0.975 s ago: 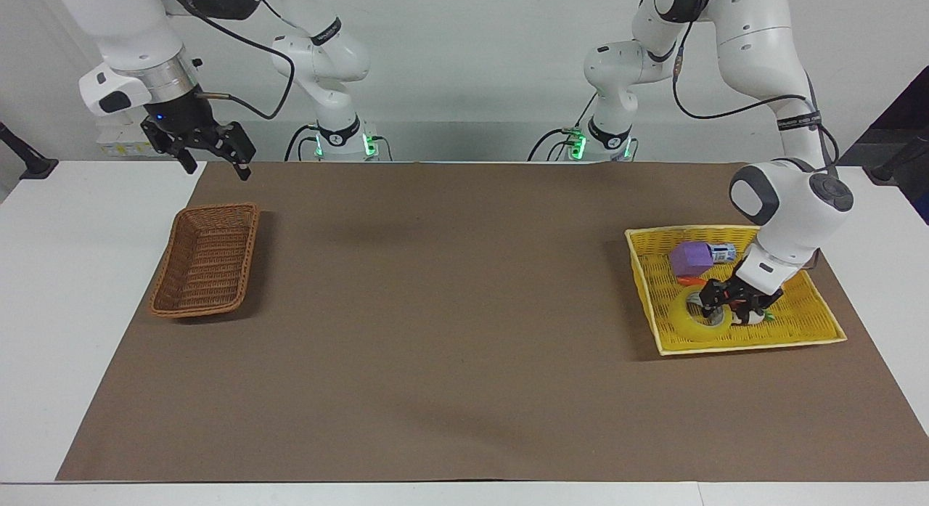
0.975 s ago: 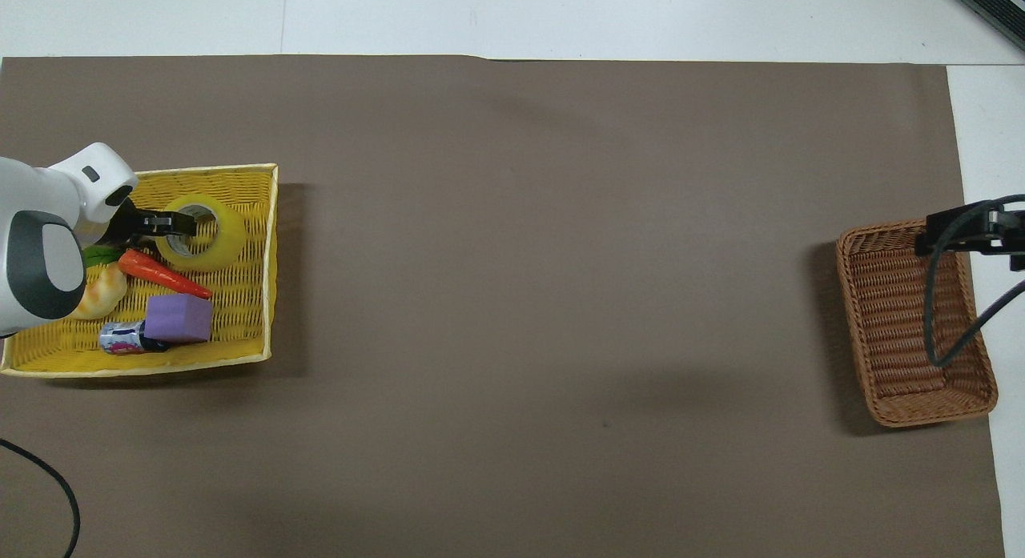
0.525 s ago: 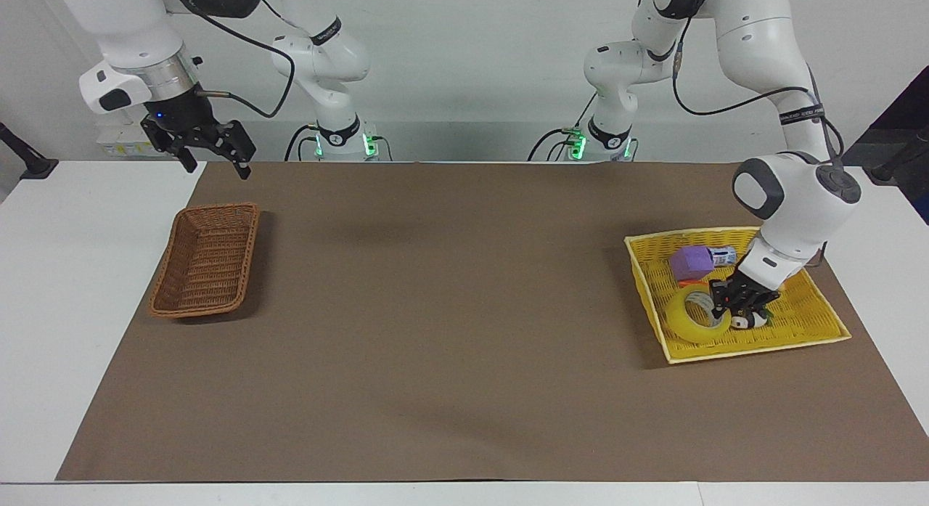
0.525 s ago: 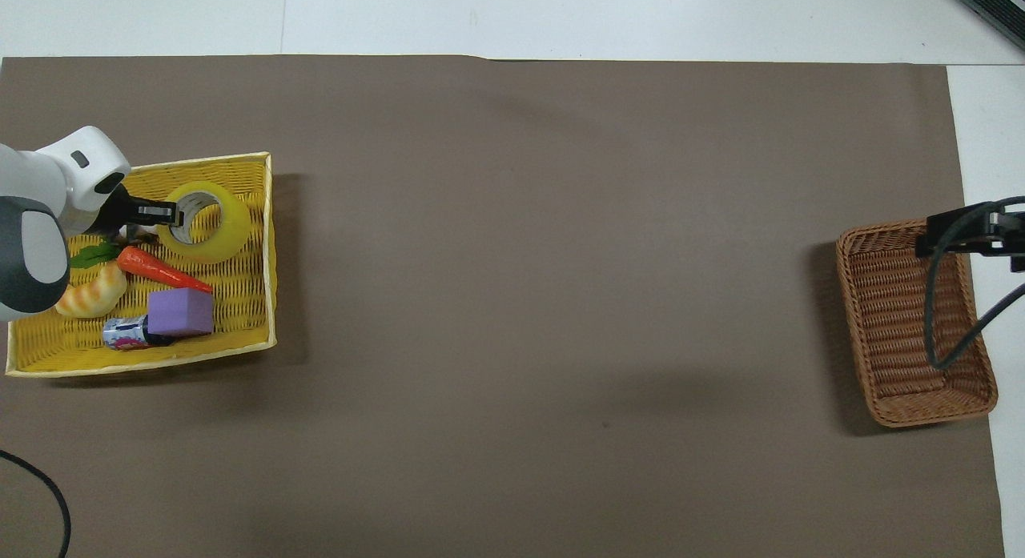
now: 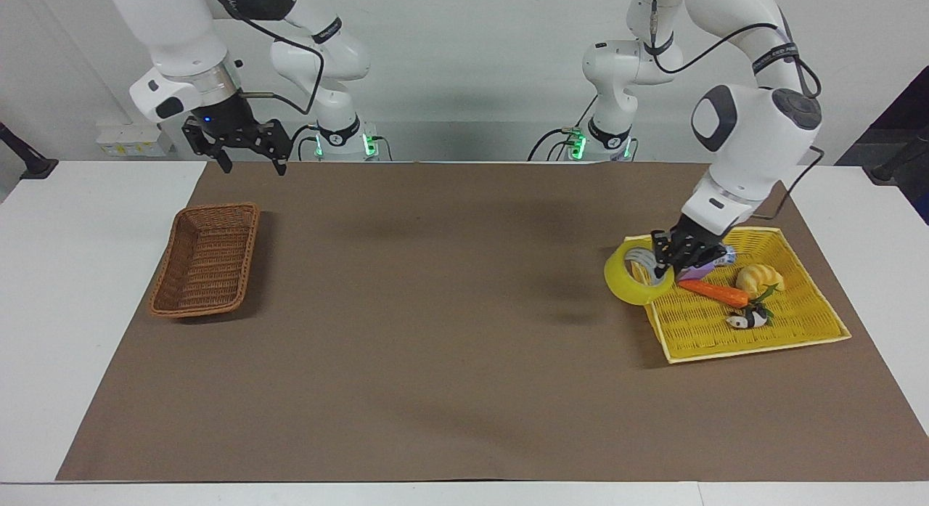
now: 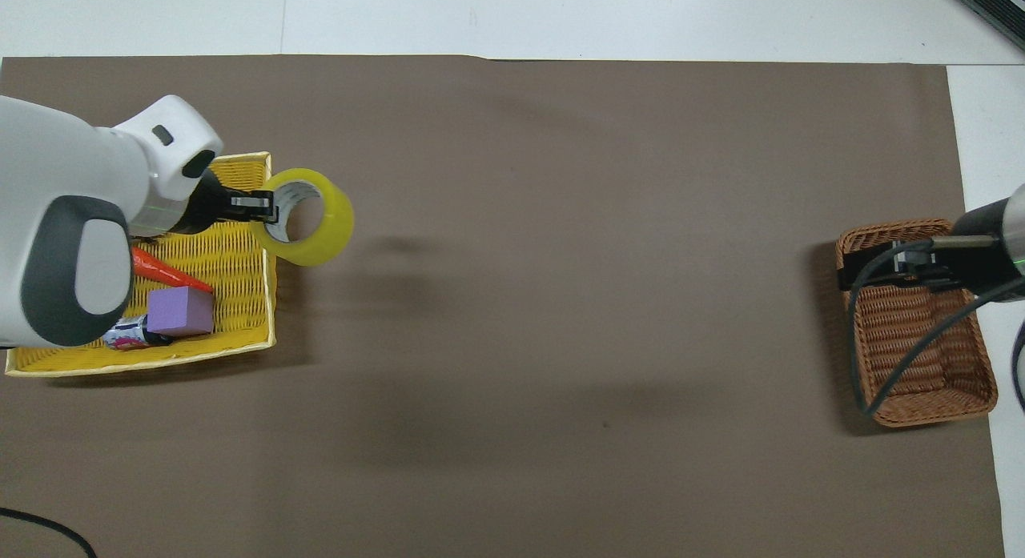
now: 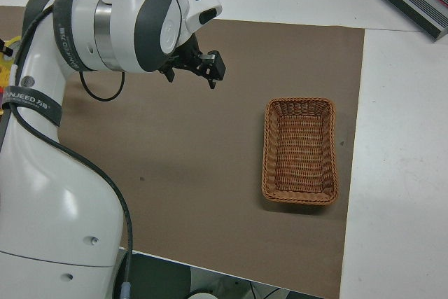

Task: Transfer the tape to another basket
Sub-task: 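Lift the tape with the left gripper while the right gripper approaches it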

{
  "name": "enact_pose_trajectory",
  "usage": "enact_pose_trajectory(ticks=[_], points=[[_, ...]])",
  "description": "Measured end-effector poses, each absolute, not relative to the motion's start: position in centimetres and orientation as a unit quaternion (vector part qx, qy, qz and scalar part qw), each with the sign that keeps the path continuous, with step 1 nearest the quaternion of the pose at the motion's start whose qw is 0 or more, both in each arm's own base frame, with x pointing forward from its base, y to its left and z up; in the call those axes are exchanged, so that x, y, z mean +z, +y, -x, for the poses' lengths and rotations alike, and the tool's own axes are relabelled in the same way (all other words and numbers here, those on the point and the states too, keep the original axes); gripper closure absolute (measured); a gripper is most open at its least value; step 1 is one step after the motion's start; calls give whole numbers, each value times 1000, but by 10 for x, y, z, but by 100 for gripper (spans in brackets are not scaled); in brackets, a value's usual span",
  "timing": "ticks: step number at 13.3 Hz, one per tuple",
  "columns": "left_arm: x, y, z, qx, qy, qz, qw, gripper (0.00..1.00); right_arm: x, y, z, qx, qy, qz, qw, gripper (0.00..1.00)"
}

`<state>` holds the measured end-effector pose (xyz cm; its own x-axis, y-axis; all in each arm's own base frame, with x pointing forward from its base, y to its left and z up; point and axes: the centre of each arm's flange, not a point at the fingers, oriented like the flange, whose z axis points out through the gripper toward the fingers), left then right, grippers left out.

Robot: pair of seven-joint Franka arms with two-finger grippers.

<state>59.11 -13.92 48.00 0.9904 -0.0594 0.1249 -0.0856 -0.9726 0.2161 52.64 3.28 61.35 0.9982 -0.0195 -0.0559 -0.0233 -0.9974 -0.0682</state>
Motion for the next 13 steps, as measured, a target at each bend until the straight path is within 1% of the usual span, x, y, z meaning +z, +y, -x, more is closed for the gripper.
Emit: enact_pose_trajectory(ticks=[2,5,6,9,12,13], points=[[478,-174,-583,48,-20,-989,138,78,604,43,-524,39,-2,997,67,0],[481,-217,-571,46,6,-987,153,78,586,67,-524,45,-14,991,124,0],[481,-233,-565,44,13,-987,156,78,577,85,-523,46,-20,987,150,0],[480,-270,-551,47,26,-985,163,78,540,126,-525,42,0,967,251,0],[470,-286,-541,41,27,-986,162,78,504,166,-531,30,45,940,337,0],[468,-289,-539,38,27,-986,162,78,493,181,-533,21,57,934,352,0]])
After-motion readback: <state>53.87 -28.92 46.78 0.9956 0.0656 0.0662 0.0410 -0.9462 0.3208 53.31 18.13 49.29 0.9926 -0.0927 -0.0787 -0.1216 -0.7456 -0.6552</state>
